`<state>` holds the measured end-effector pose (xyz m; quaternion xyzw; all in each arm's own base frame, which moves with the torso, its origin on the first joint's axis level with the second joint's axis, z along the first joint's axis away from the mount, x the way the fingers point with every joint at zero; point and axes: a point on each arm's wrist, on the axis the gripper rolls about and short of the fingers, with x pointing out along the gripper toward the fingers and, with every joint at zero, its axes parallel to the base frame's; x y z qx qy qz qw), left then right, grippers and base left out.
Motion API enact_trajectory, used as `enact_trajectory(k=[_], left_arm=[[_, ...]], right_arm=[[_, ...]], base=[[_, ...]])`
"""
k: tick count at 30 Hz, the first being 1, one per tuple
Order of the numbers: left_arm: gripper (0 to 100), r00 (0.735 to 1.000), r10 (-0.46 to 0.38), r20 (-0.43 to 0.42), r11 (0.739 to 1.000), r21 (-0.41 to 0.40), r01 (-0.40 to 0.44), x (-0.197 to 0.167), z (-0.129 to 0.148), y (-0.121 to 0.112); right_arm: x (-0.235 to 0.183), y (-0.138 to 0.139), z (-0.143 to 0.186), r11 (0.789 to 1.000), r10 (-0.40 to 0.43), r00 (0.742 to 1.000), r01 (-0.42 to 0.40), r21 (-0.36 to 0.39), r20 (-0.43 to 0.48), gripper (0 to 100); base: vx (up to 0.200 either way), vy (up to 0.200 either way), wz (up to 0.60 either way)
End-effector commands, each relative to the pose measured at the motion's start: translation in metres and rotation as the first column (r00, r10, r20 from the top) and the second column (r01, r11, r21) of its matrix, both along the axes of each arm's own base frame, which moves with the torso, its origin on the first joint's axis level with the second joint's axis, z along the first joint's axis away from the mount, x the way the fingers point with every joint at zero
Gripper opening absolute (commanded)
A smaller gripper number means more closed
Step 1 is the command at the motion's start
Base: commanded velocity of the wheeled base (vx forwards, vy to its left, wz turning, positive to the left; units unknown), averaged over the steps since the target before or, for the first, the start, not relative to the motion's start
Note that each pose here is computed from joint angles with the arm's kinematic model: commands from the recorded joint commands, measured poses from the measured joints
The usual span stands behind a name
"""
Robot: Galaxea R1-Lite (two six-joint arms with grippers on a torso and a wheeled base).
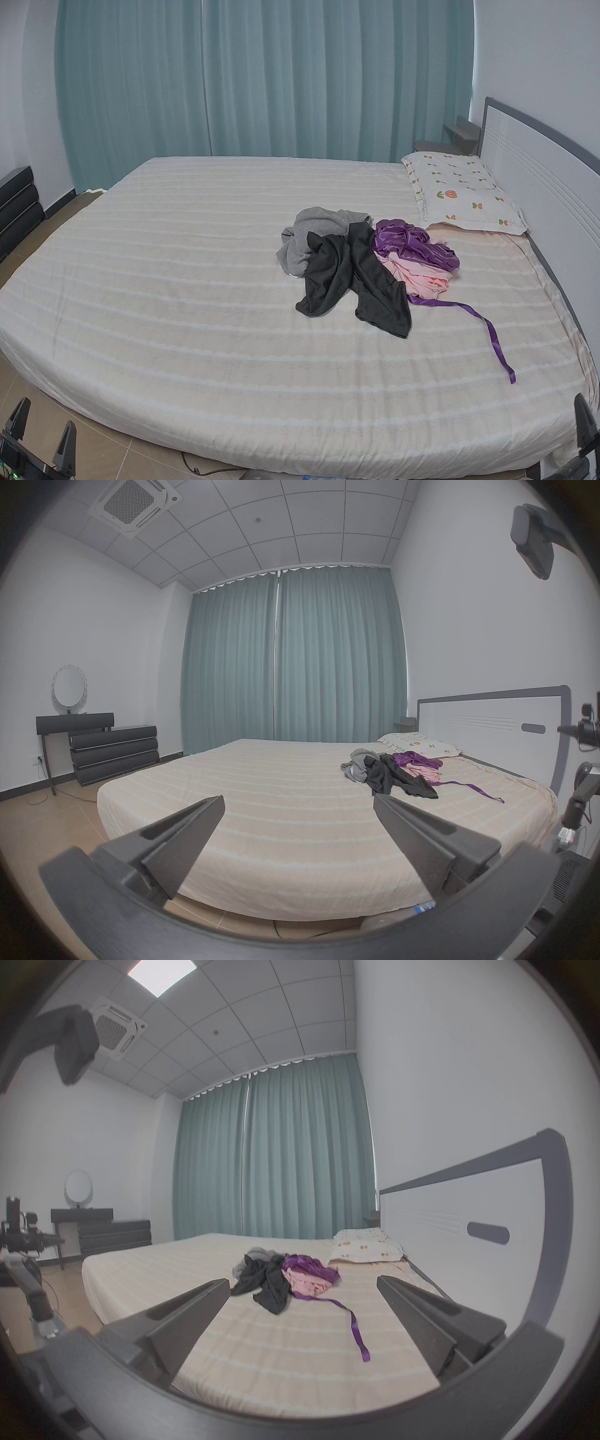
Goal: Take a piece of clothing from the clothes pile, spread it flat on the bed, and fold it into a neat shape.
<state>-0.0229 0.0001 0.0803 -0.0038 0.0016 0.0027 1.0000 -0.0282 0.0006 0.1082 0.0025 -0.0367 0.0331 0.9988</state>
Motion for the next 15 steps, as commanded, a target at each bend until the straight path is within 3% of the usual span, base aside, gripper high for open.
enact_trajectory(k=[1,3,4,5,7,8,9,10,12,15], left_arm=[[100,1.000,0.001,-0.001,1.000,0.000,-0.001,0.000,-0.005,0.000],[100,1.000,0.001,-0.001,1.000,0.000,-0.001,0.000,-0.005,0.000],[100,1.000,0.002,-0.001,1.000,0.000,-0.002,0.000,-0.005,0.000],[100,1.000,0.001,-0.001,1.000,0.000,-0.001,0.000,-0.005,0.000],[100,1.000,0.002,-0.001,1.000,0.000,-0.002,0.000,-0.005,0.000],[100,1.000,0.001,-0.001,1.000,0.000,-0.001,0.000,-0.005,0.000],[100,1.000,0.001,-0.001,1.000,0.000,-0.001,0.000,-0.005,0.000],[100,1.000,0.001,-0.001,1.000,0.000,-0.001,0.000,-0.005,0.000],[100,1.000,0.001,-0.001,1.000,0.000,-0.001,0.000,-0.005,0.000],[100,1.000,0.001,-0.001,1.000,0.000,-0.001,0.000,-0.005,0.000]], right_arm=[[0.023,0.001,0.037,0.996,0.079,0.984,-0.073,0.045,-0.162,100],[0.037,0.002,0.028,0.994,0.106,0.957,-0.095,0.055,-0.270,100],[0.038,0.002,0.027,0.994,0.109,0.955,-0.097,0.059,-0.276,100],[0.054,0.004,0.027,0.988,0.141,0.927,-0.112,0.103,-0.349,100],[0.067,0.008,0.029,0.981,0.184,0.896,-0.143,0.129,-0.405,100],[0.082,0.012,0.031,0.975,0.216,0.862,-0.166,0.149,-0.458,100],[0.082,0.012,0.031,0.975,0.216,0.862,-0.166,0.149,-0.458,100],[0.109,0.018,0.030,0.970,0.236,0.813,-0.164,0.181,-0.532,100],[0.137,0.024,0.026,0.965,0.253,0.770,-0.157,0.210,-0.586,100],[0.179,0.033,0.013,0.961,0.270,0.733,-0.161,0.227,-0.624,100]], base=[[0.000,0.000,0.00],[0.000,0.000,0.00],[0.000,0.000,0.00],[0.000,0.000,0.00],[0.000,0.000,0.00],[0.000,0.000,0.00],[0.000,0.000,0.00],[0.000,0.000,0.00],[0.000,0.000,0.00],[0.000,0.000,0.00]])
